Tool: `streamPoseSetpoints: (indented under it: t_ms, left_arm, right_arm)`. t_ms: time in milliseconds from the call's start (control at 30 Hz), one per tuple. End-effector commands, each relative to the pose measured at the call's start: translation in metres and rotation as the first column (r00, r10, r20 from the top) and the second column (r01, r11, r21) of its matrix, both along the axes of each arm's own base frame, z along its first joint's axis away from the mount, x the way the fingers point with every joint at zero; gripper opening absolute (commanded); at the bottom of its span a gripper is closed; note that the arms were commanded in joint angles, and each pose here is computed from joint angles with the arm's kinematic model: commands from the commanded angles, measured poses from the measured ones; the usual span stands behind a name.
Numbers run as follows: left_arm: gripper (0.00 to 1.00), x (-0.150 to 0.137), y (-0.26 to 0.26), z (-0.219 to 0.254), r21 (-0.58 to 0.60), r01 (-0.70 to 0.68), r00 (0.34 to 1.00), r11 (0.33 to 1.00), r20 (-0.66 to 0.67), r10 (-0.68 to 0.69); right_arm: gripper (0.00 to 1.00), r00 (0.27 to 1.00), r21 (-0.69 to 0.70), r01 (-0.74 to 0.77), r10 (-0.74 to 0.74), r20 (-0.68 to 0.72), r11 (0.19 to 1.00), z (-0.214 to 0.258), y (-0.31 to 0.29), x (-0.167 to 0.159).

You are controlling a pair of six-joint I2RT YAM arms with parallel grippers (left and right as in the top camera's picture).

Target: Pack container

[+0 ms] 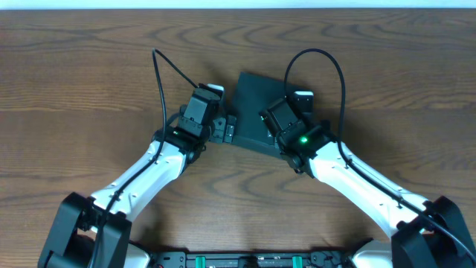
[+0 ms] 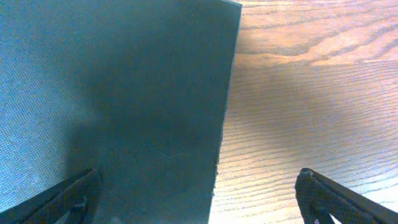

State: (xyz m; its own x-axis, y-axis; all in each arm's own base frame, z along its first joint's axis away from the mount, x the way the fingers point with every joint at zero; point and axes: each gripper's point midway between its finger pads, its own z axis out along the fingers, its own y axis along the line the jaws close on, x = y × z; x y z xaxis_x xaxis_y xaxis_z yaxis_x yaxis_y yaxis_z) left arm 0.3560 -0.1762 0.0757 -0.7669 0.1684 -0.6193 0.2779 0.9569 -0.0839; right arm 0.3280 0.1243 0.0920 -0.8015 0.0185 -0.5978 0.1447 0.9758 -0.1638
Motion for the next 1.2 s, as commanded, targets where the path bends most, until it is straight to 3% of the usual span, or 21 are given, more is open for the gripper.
streamPoseSetpoints:
  t_ms: [0,167,400,533,700,1167]
  left_arm:
    - [0.96,-0.012,0.005,-0.033,0.038,-0.014,0.995,0.999,-0.096,0.018]
    - [0.96,-0.004,0.001,-0.013,-0.009,-0.032,0.999,0.999,-0.042,0.032]
    - [0.95,0.0,-0.002,0.047,-0.085,-0.026,0.996,0.996,0.079,0.033]
    - [0.95,0.006,0.016,0.077,-0.117,-0.079,0.985,0.99,0.145,0.096]
    - [0.95,0.017,0.058,0.06,-0.079,-0.194,0.975,0.978,0.095,0.201]
    - [0.95,0.012,0.065,-0.008,-0.004,-0.213,0.973,0.977,-0.091,0.212]
  right_arm:
    - [0.99,1.0,-0.01,0.018,-0.018,-0.001,1.0,-0.002,-0.004,0.002]
    - [0.99,1.0,-0.003,0.017,-0.017,0.01,1.0,0.002,-0.003,0.003]
    - [0.99,0.995,0.059,0.023,-0.028,0.094,0.998,0.044,-0.01,-0.003]
    - [0.99,0.99,0.071,0.1,-0.106,0.089,0.992,0.056,-0.038,-0.013]
    - [0.99,0.945,0.09,0.323,-0.326,0.026,0.942,0.041,-0.087,-0.017]
    - [0.99,0.905,0.061,0.426,-0.425,-0.034,0.903,-0.015,-0.11,0.015]
